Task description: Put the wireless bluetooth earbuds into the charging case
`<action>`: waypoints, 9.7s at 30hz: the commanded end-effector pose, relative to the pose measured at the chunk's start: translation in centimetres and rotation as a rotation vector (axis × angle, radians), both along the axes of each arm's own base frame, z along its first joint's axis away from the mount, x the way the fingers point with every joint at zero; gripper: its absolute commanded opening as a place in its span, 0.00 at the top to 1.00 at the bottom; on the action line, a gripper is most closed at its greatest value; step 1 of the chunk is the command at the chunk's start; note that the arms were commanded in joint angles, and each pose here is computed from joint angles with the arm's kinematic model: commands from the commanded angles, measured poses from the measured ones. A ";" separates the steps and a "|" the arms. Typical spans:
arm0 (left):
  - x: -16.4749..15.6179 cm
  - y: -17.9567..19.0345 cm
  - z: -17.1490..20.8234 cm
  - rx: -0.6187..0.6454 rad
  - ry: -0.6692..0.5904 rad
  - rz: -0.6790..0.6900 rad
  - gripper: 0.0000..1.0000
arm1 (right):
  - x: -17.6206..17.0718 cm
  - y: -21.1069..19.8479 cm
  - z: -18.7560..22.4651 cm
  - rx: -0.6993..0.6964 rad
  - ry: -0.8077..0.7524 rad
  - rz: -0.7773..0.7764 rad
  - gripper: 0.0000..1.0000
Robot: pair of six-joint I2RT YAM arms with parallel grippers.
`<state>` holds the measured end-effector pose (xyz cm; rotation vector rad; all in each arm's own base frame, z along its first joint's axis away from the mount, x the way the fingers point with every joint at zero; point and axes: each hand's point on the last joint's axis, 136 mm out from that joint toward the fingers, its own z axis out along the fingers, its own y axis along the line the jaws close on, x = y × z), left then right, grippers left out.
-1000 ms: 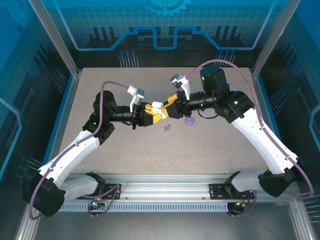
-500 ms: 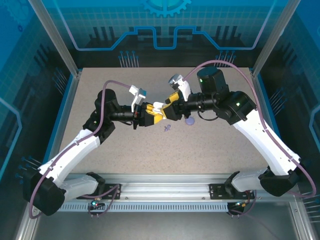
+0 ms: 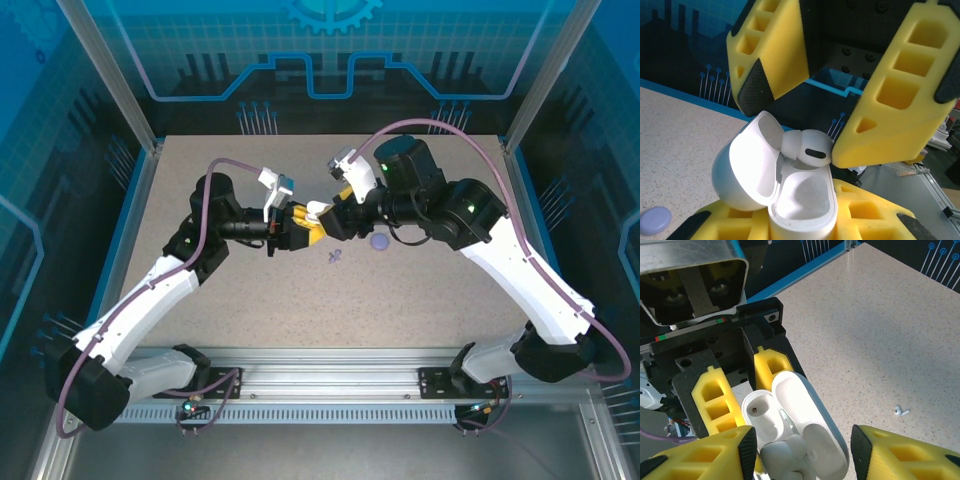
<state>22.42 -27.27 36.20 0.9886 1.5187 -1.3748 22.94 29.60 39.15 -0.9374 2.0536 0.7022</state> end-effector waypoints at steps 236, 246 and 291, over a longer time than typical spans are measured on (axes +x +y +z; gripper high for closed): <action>-0.7 4.6 -6.4 0.075 0.158 0.228 0.88 | 21.0 1.1 -34.3 -0.272 0.642 -0.244 0.83; -0.6 4.6 -6.5 0.075 0.159 0.229 0.88 | 20.5 0.7 -37.2 -0.352 0.696 -0.249 0.83; -0.8 4.6 -6.1 0.049 0.152 0.230 0.88 | 16.8 -0.8 -32.8 -0.384 0.611 -0.320 0.63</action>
